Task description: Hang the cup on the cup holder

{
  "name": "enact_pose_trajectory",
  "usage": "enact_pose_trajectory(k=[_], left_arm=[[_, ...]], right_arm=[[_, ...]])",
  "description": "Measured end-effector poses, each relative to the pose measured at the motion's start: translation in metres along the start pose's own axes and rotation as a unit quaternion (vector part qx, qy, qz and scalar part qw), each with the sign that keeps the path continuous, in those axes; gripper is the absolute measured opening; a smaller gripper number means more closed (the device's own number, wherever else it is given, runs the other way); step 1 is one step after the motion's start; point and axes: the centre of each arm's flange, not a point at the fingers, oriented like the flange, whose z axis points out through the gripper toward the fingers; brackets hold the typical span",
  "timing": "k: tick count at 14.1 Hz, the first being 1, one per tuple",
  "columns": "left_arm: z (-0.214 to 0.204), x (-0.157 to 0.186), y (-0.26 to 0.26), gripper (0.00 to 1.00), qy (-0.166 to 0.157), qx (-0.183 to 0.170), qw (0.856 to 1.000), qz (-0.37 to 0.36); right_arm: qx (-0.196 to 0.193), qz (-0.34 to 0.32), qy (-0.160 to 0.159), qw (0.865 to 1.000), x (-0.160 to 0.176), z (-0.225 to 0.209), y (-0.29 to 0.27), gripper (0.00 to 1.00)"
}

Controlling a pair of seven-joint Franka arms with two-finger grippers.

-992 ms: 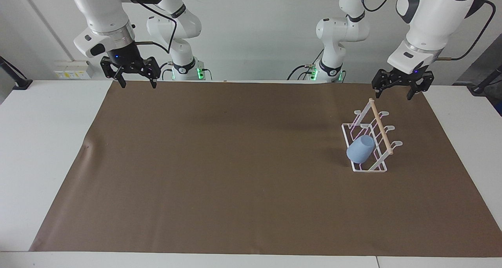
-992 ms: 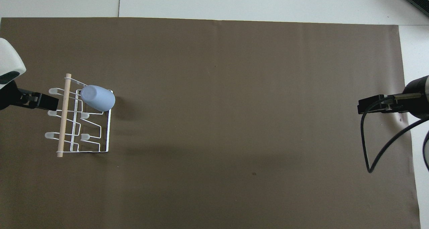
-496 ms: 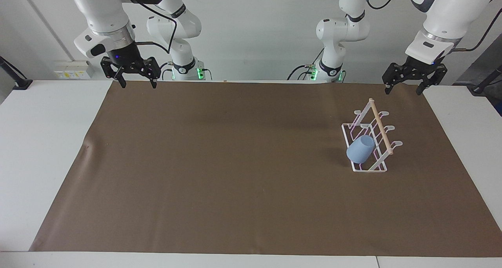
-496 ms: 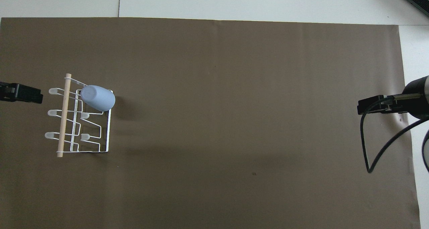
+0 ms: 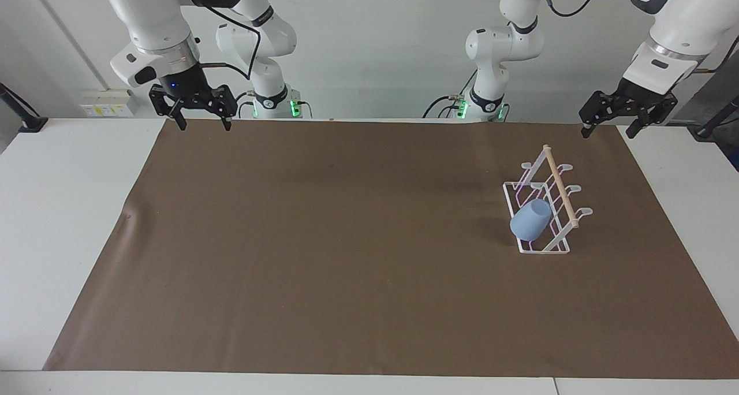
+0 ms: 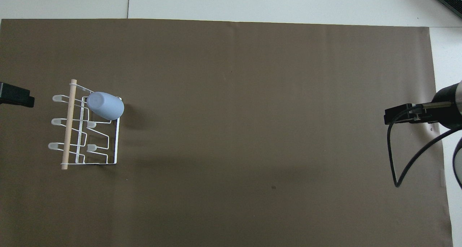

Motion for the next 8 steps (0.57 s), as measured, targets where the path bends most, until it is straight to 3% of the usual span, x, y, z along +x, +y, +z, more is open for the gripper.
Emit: enact_pose_trajectory(k=[8], left_arm=[[0.0061, 0.0001, 0.0024, 1.0, -0.007, 0.0, 1.0, 0.003]], right_arm=[[0.0, 0.0, -0.001, 1.0, -0.0004, 0.0005, 0.0, 1.0]])
